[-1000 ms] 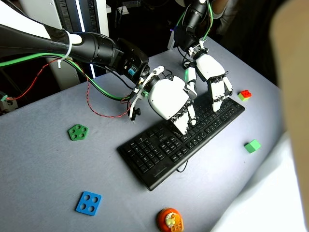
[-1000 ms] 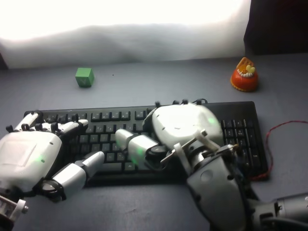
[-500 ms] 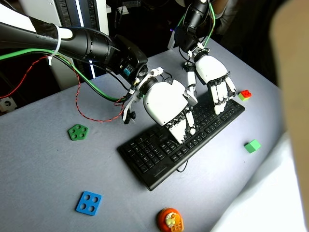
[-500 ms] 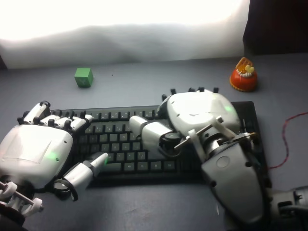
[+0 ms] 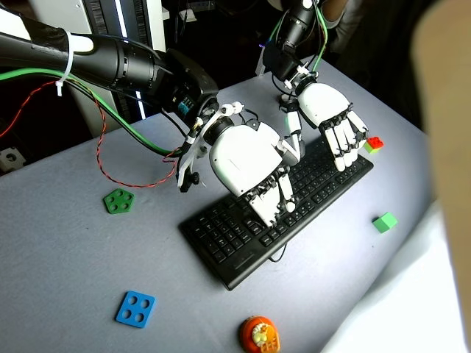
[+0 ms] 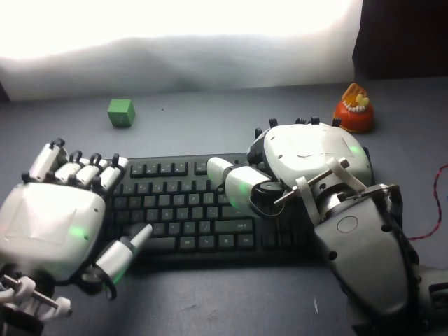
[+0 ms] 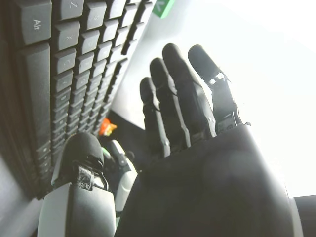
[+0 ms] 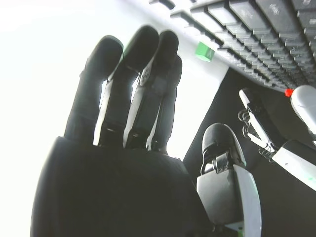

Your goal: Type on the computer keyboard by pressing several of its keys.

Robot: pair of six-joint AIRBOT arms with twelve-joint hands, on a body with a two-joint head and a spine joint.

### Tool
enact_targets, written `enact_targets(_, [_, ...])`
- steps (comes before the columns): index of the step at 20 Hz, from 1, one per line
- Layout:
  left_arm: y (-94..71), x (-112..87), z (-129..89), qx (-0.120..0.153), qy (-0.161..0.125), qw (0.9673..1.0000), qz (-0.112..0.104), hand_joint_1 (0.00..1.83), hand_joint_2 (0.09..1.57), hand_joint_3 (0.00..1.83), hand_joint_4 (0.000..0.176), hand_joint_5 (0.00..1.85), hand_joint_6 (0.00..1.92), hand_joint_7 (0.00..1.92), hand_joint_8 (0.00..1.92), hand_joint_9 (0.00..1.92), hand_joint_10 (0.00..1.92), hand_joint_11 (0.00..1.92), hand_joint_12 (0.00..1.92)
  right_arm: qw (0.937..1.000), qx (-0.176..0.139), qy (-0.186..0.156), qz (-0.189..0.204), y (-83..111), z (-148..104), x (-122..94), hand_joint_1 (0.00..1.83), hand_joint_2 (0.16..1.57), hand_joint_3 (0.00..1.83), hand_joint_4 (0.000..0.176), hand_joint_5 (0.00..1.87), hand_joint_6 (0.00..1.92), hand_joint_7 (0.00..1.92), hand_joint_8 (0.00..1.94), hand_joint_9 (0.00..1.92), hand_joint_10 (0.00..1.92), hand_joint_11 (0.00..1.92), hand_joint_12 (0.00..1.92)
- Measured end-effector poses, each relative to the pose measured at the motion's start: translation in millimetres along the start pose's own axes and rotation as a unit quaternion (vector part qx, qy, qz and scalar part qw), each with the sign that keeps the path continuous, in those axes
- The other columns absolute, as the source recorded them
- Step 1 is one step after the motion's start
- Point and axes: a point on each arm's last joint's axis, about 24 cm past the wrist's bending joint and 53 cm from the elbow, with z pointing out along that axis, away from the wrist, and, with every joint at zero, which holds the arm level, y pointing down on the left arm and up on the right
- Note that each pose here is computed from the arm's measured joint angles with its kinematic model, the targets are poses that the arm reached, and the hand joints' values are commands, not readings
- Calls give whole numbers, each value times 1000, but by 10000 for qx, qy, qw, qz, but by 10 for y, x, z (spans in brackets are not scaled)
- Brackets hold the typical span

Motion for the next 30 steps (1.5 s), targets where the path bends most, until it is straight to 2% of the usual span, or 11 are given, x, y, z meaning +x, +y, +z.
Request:
enact_targets(2, [15,38,-18,-22,18,10000,6,392,1199,0,33,352,0,391,0,434,44,0,1157,10000,-2,5,2,3,-10,2,0,1215,0,0,797,37,1033,12,670,1174,352,1791])
enact_targets(7, [47,62,-41,-46,-96,9999,-82,586,1119,0,59,259,0,291,1,328,1,0,1029,10000,12,44,3,-8,-34,2,0,1222,1,0,784,27,1022,7,651,1189,324,1811])
enact_targets(11, [15,2,-32,48,-256,9995,-176,820,1036,0,60,220,0,211,0,225,0,0,804,10000,64,37,-32,-58,-42,-1,0,1226,2,0,788,25,1037,12,673,1185,339,1807])
enact_targets(14, [8,-26,-34,65,-314,9992,-246,1064,1005,0,83,164,0,126,0,135,0,0,640,9999,51,82,-64,-73,-72,38,0,1228,1,0,787,21,1039,12,662,1203,336,1805])
enact_targets(21, [8,-21,-33,74,-302,9978,-585,1203,1028,5,70,183,12,120,4,134,11,0,627,9999,131,87,-68,-150,-89,45,0,1230,1,0,791,21,1036,10,668,1206,329,1816])
enact_targets(24, [24,-7,-38,54,-276,9968,-747,1054,1050,13,75,168,1,122,4,152,12,0,694,9998,148,80,-76,-170,-92,46,0,1233,2,0,792,21,1041,12,670,1203,325,1815])
enact_targets(25, [38,-8,-37,26,-278,9967,-762,879,1083,19,74,133,0,117,1,147,8,0,681,9998,155,84,-75,-177,-95,45,5,1234,2,0,807,27,1043,13,674,1201,333,1812])
enact_targets(26, [86,3,-35,-70,-251,9965,-792,498,1141,17,55,191,16,210,15,229,28,0,815,9998,159,77,-77,-181,-94,37,0,1237,2,0,805,24,1038,10,671,1193,342,1802])
enact_targets(27, [125,50,-41,-143,-159,9962,-839,301,1144,10,55,225,21,260,19,262,32,0,884,9998,160,70,-79,-181,-94,34,5,1237,2,0,796,20,1028,6,672,1193,344,1800])
enact_targets(29, [131,149,-54,-175,47,9957,-907,234,1146,4,48,247,18,299,14,284,30,0,910,9998,169,51,-79,-186,-94,25,8,1242,4,0,789,17,1027,5,675,1194,347,1803])
enact_targets(30, [111,173,-50,-145,100,9951,-974,57,1144,1,50,336,32,389,21,380,50,0,1034,9998,168,48,-80,-185,-94,23,0,1241,2,0,781,13,1028,5,687,1188,366,1789])
